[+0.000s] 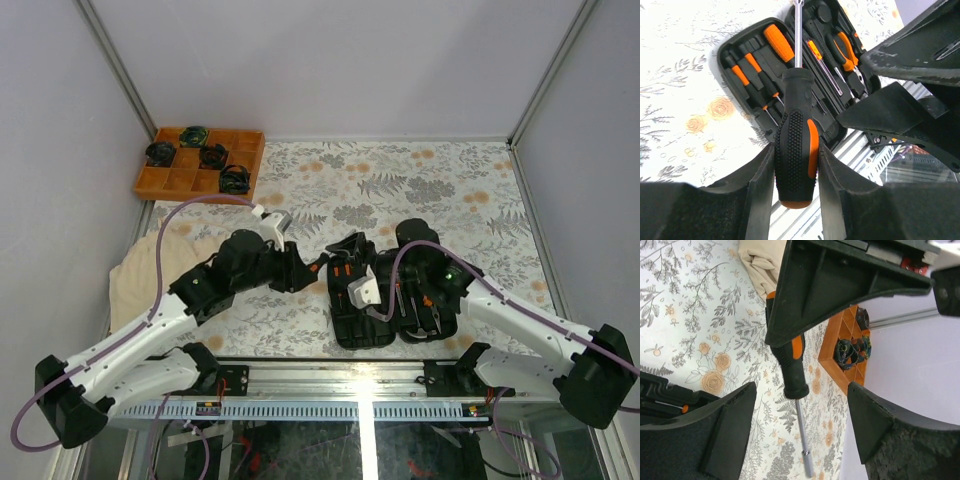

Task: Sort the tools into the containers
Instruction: Pick up the screwdriver from the center of the board.

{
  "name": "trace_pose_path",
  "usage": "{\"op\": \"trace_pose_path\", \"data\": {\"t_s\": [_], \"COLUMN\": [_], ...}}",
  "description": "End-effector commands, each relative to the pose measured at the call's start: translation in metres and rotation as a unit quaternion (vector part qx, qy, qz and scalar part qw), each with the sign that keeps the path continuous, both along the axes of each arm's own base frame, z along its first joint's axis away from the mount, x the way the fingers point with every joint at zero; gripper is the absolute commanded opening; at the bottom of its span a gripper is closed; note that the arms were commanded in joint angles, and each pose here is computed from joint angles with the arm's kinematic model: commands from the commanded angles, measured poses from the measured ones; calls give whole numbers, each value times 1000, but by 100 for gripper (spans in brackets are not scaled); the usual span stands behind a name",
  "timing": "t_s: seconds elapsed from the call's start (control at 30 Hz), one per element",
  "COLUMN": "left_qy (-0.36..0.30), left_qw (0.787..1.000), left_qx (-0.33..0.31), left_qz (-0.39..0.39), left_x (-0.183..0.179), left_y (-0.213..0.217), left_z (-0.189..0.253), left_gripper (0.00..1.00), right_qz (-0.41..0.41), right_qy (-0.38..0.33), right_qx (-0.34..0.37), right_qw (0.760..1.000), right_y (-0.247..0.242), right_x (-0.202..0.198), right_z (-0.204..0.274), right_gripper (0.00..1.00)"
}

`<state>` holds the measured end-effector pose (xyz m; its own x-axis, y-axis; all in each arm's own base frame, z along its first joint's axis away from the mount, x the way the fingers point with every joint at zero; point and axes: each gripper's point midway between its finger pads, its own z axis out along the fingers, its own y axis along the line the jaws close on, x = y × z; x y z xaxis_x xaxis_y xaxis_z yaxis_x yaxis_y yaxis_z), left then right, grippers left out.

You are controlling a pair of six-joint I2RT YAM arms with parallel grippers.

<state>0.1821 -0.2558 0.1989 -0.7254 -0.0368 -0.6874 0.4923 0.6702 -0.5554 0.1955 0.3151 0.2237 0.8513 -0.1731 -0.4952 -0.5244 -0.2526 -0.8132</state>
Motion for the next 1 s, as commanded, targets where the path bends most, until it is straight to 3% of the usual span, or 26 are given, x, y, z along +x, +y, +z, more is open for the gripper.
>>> {"op": "trace_pose_path", "data": {"t_s": [0.0,0.13,0.27,0.43,0.57,0.67,0.83,0.97], "left_qy": [-49,-87,-106,-106,-112,-120,-135,-139], "left_qw": [998,993,988,988,986,985,983,982], "left_qx": [5,-9,-19,-20,-27,-35,-48,-49], "left_qz": [47,84,111,115,120,119,114,121], "left_x": [12,16,18,18,18,18,17,19], "left_y": [17,32,43,45,47,47,46,48], "left_z": [10,23,32,36,37,39,45,47], "left_gripper": [0,0,0,0,0,0,0,0], "right_qz": [-35,-55,-112,-209,-295,-362,-410,-424], "right_qy": [24,108,271,458,567,612,631,641], "right_qx": [85,132,172,202,221,196,126,160], "right_qw": [995,984,940,840,737,675,647,619], "right_y": [0,-6,-7,-8,-12,-14,-9,-8], "right_x": [-1,-12,-12,0,14,23,26,36], "right_z": [35,39,34,16,-1,-18,-35,-30], "right_gripper": [80,81,78,76,69,71,84,86]}}
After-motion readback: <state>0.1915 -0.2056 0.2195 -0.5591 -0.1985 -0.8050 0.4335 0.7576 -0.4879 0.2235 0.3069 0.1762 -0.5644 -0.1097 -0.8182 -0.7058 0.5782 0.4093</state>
